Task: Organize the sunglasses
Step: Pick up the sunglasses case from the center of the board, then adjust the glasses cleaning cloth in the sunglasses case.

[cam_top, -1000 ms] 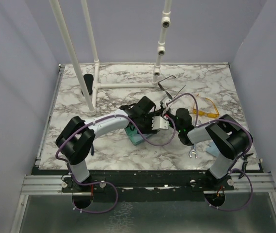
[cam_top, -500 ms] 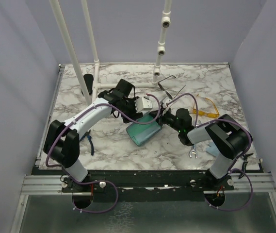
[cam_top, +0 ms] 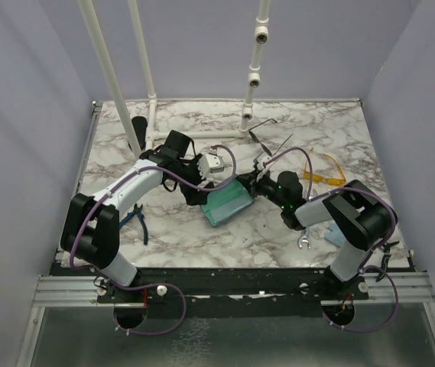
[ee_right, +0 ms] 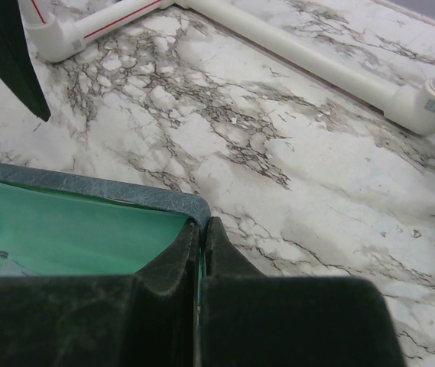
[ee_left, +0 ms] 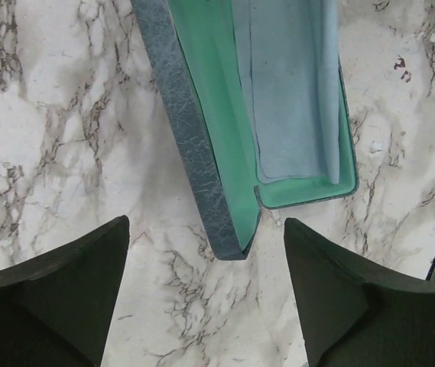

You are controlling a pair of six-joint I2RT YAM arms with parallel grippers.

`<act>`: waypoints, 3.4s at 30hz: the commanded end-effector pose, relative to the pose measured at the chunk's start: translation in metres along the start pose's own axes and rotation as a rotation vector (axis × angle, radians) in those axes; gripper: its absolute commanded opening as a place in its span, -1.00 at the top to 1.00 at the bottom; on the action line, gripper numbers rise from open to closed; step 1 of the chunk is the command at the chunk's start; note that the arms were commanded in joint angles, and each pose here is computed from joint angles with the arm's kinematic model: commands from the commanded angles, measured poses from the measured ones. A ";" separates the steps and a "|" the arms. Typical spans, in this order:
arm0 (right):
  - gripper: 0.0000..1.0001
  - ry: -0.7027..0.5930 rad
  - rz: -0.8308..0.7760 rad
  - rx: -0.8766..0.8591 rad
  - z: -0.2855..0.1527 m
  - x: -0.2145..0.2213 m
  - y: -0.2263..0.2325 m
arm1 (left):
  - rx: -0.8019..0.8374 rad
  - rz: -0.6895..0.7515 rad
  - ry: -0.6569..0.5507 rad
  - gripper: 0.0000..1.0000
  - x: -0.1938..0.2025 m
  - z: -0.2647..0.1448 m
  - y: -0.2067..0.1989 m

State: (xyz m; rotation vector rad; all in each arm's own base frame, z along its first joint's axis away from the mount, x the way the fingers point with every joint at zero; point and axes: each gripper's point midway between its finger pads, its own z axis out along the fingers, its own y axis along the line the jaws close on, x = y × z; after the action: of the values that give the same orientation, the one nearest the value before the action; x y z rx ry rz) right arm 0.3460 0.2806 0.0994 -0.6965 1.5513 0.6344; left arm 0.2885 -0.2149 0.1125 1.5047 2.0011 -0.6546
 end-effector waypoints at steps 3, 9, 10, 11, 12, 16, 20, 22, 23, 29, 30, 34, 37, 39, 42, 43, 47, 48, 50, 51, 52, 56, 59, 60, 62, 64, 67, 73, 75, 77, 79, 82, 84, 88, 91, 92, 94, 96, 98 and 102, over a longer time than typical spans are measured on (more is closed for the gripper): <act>0.99 -0.060 0.007 0.042 0.002 -0.012 -0.006 | 0.093 -0.074 -0.065 -0.66 -0.003 0.015 -0.016; 0.99 -0.069 0.001 0.025 0.002 -0.014 -0.003 | 0.011 -0.072 -0.012 -0.56 0.010 0.026 0.003; 0.99 -0.071 0.004 0.022 0.002 -0.014 -0.002 | 0.004 -0.070 -0.011 -0.53 0.010 0.027 0.006; 0.99 -0.072 0.005 0.021 0.002 -0.014 -0.002 | 0.003 -0.070 -0.010 -0.50 0.011 0.029 0.007; 0.99 -0.070 0.005 0.020 0.002 -0.013 -0.002 | 0.008 -0.074 -0.010 -0.46 0.010 0.030 0.007; 0.99 -0.070 0.005 0.023 0.003 -0.013 -0.002 | 0.027 -0.089 -0.003 -0.14 0.013 0.036 0.006; 0.99 -0.069 0.005 0.027 0.003 -0.012 -0.003 | 0.029 -0.073 -0.012 0.17 0.012 0.034 0.005; 0.99 -0.068 0.005 0.027 0.003 -0.012 -0.003 | 0.030 -0.061 -0.019 0.26 0.010 0.032 0.004; 0.99 -0.067 0.005 0.027 0.003 -0.011 -0.004 | 0.030 -0.058 -0.020 0.36 0.009 0.032 0.003; 0.99 -0.075 0.004 0.021 0.007 -0.012 -0.003 | 0.021 -0.039 -0.003 0.66 0.011 0.033 0.001; 0.99 -0.076 0.003 0.021 0.008 -0.012 -0.004 | 0.016 -0.028 0.000 0.71 0.011 0.033 0.001; 0.99 -0.075 0.029 0.013 0.009 -0.013 -0.002 | -0.061 0.033 0.007 0.99 0.001 0.028 0.012; 0.86 -0.064 0.033 0.018 0.010 -0.013 -0.003 | -0.133 0.092 0.017 1.00 -0.009 0.023 0.021; 0.72 -0.055 0.037 0.018 0.010 -0.013 -0.003 | -0.173 0.125 0.038 1.00 -0.014 0.021 0.025; 0.55 -0.043 0.043 0.011 0.010 -0.014 -0.002 | -0.234 0.197 0.088 1.00 -0.017 0.021 0.031; 0.50 -0.039 0.048 0.008 0.010 -0.015 -0.001 | -0.265 0.213 0.111 1.00 -0.016 0.021 0.034; 0.28 -0.004 0.078 0.002 0.006 -0.018 0.001 | -0.326 0.235 0.134 1.00 -0.018 0.020 0.038; 0.21 0.012 0.088 -0.003 0.004 -0.017 0.003 | -0.339 0.245 0.142 1.00 -0.018 0.019 0.038; 0.11 0.053 0.108 -0.004 -0.001 -0.014 0.004 | -0.362 0.266 0.167 1.00 -0.016 0.020 0.035; 0.09 0.083 0.126 0.001 -0.005 -0.010 0.005 | -0.368 0.273 0.179 1.00 -0.014 0.021 0.034; 0.06 0.102 0.142 0.003 -0.009 -0.009 0.006 | -0.374 0.279 0.189 1.00 -0.012 0.022 0.032; -0.03 0.187 0.213 -0.003 -0.030 0.000 0.015 | -0.399 0.279 0.198 1.00 -0.009 0.024 0.031; 0.00 0.256 0.282 0.038 -0.043 0.006 0.016 | -0.406 0.272 0.186 1.00 -0.011 0.024 0.031; 0.03 0.286 0.302 0.057 -0.047 0.009 0.015 | -0.405 0.271 0.184 1.00 -0.012 0.024 0.030; 0.09 0.337 0.334 0.085 -0.054 0.017 0.015 | -0.404 0.274 0.181 1.00 -0.013 0.025 0.029; 0.14 0.370 0.364 0.111 -0.059 0.021 0.015 | -0.400 0.273 0.182 1.00 -0.013 0.027 0.028; 0.27 0.420 0.429 0.132 -0.064 0.026 0.018 | -0.399 0.273 0.179 1.00 -0.014 0.028 0.027; 0.34 0.489 0.609 0.149 -0.076 0.046 0.034 | -0.386 0.277 0.177 1.00 -0.012 0.031 0.024; 0.38 0.496 0.671 0.163 -0.073 0.045 0.037 | -0.378 0.274 0.178 1.00 -0.011 0.033 0.023; 0.38 0.513 0.737 0.184 -0.070 0.046 0.038 | -0.374 0.274 0.182 1.00 -0.009 0.034 0.022; 0.32 0.535 0.781 0.207 -0.069 0.050 0.039 | -0.372 0.274 0.182 1.00 -0.009 0.034 0.021; 0.27 0.574 0.807 0.231 -0.069 0.058 0.039 | -0.368 0.276 0.181 1.00 -0.009 0.035 0.020; 0.26 0.586 0.823 0.221 -0.069 0.059 0.042 | -0.367 0.276 0.179 1.00 -0.010 0.035 0.020; 0.27 0.604 0.846 0.223 -0.069 0.064 0.044 | -0.361 0.277 0.178 1.00 -0.011 0.037 0.019; 0.33 0.618 0.854 0.232 -0.069 0.069 0.044 | -0.358 0.278 0.177 1.00 -0.011 0.038 0.019; 0.35 0.625 0.860 0.226 -0.068 0.072 0.046 | -0.357 0.279 0.178 1.00 -0.011 0.038 0.018; 0.43 0.628 0.873 0.211 -0.065 0.073 0.048 | -0.359 0.281 0.177 1.00 -0.011 0.038 0.018; 0.57 0.624 0.880 0.204 -0.062 0.073 0.049 | -0.360 0.281 0.178 1.00 -0.011 0.038 0.019; 0.70 0.617 0.877 0.203 -0.060 0.071 0.048 | -0.359 0.281 0.178 1.00 -0.011 0.038 0.018; 0.80 0.615 0.870 0.196 -0.056 0.069 0.047 | -0.360 0.280 0.181 1.00 -0.010 0.038 0.018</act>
State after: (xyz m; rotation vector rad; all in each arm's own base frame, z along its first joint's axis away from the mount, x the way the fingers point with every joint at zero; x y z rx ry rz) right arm 0.2636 0.2552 0.0275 0.0073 2.4974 0.8873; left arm 0.3136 -0.2374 0.0846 1.6363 1.8804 -0.0305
